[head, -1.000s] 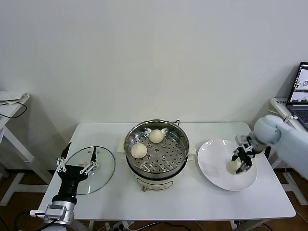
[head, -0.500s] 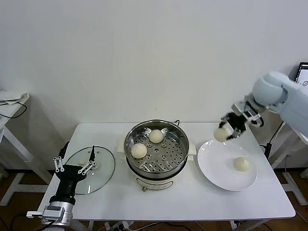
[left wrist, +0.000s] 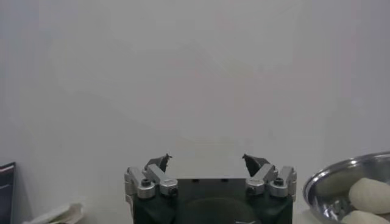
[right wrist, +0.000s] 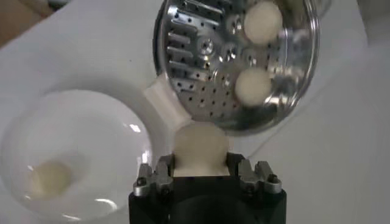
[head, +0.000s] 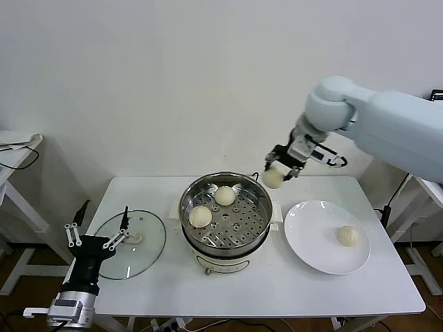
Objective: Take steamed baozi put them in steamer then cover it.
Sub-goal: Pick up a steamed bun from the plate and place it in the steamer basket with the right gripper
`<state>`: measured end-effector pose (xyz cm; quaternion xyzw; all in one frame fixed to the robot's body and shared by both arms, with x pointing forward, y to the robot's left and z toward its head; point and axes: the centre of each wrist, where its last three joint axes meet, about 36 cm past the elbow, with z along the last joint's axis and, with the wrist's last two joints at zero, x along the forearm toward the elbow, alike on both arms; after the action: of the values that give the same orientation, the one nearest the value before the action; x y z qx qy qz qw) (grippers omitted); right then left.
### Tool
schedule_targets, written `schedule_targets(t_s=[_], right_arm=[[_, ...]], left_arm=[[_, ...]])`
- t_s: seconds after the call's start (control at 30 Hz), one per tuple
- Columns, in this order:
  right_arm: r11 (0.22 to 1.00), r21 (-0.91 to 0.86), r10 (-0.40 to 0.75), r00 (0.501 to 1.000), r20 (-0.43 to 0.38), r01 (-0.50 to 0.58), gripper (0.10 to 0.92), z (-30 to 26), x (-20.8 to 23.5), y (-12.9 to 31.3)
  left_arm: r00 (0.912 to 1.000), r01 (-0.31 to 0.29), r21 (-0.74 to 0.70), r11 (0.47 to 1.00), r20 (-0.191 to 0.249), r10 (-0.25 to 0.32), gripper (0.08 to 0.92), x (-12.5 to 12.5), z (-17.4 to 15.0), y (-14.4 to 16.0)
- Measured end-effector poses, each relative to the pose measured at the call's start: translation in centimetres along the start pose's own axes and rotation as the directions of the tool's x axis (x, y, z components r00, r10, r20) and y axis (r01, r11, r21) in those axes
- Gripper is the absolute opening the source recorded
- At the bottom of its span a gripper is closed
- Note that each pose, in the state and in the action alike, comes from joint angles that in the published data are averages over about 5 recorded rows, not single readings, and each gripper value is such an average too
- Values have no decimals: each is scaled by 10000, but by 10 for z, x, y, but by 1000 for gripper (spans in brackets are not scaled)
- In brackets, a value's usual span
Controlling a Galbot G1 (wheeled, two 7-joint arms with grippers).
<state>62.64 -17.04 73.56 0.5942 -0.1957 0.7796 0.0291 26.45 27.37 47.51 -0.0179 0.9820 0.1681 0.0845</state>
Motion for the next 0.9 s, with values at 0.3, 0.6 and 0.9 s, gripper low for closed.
schedule_targets(t_s=[0.3, 0.6, 0.9], right_arm=[[9585, 2850, -71, 10000, 44, 56, 585, -28, -30, -41], [8893, 4571, -210, 9978, 633, -103, 585, -57, -59, -55], [8613, 5064, -361, 9891, 1426, -416, 585, -84, -75, -60]], left_arm=[[9998, 100, -132, 9999, 144, -99, 823, 1, -7, 7], [9996, 191, -202, 9996, 222, -186, 823, 1, -8, 12], [9995, 224, -209, 9995, 239, -219, 823, -2, -7, 13]])
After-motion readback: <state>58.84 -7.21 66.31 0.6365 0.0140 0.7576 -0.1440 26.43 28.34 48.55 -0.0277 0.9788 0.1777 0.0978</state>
